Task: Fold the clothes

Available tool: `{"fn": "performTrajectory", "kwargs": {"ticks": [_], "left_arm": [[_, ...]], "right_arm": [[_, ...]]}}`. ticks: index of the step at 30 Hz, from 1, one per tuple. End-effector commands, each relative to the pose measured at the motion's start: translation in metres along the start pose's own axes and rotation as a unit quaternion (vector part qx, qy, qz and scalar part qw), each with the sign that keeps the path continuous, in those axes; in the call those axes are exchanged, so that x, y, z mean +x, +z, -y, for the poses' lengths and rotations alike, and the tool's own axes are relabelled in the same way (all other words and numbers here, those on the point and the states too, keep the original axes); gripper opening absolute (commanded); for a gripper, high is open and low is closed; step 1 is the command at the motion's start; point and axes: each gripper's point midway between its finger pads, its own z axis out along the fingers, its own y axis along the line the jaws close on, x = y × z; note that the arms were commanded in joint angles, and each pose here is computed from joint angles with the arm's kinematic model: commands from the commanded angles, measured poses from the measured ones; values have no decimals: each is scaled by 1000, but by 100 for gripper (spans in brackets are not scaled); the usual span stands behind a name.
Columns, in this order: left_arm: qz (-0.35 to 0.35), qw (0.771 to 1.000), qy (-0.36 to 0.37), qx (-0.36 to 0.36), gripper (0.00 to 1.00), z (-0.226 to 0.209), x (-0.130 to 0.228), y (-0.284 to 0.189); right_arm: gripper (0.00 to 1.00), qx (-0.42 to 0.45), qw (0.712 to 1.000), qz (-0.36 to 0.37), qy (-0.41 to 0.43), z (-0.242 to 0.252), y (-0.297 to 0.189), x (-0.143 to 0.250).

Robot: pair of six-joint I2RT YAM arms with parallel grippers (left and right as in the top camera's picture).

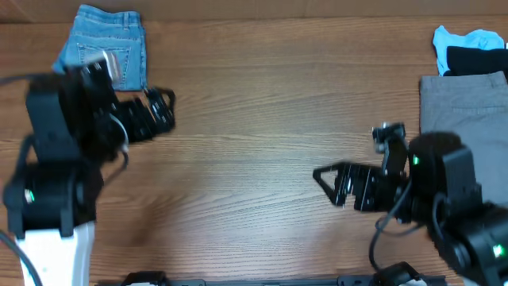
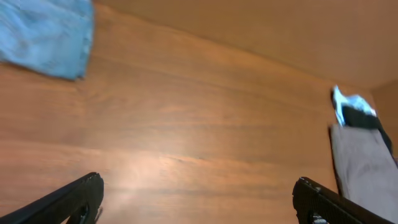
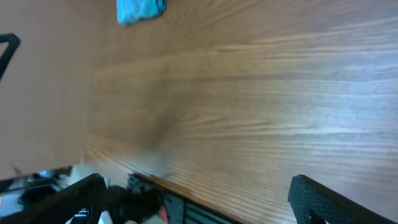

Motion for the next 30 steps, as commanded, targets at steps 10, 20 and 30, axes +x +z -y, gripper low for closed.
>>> {"fn": "performTrajectory", "kwargs": {"ticks": [10, 20, 30], "left_arm": [[-5, 997, -71, 29, 100, -39, 127, 39], [-50, 993, -108, -26, 100, -68, 154, 71], [-110, 984, -122, -71, 100, -87, 175, 96]], "right_arm": [[100, 139, 973, 185, -19, 78, -30, 5], [100, 160, 961, 226, -18, 85, -31, -12], [100, 162, 961, 223, -18, 86, -30, -10]]}}
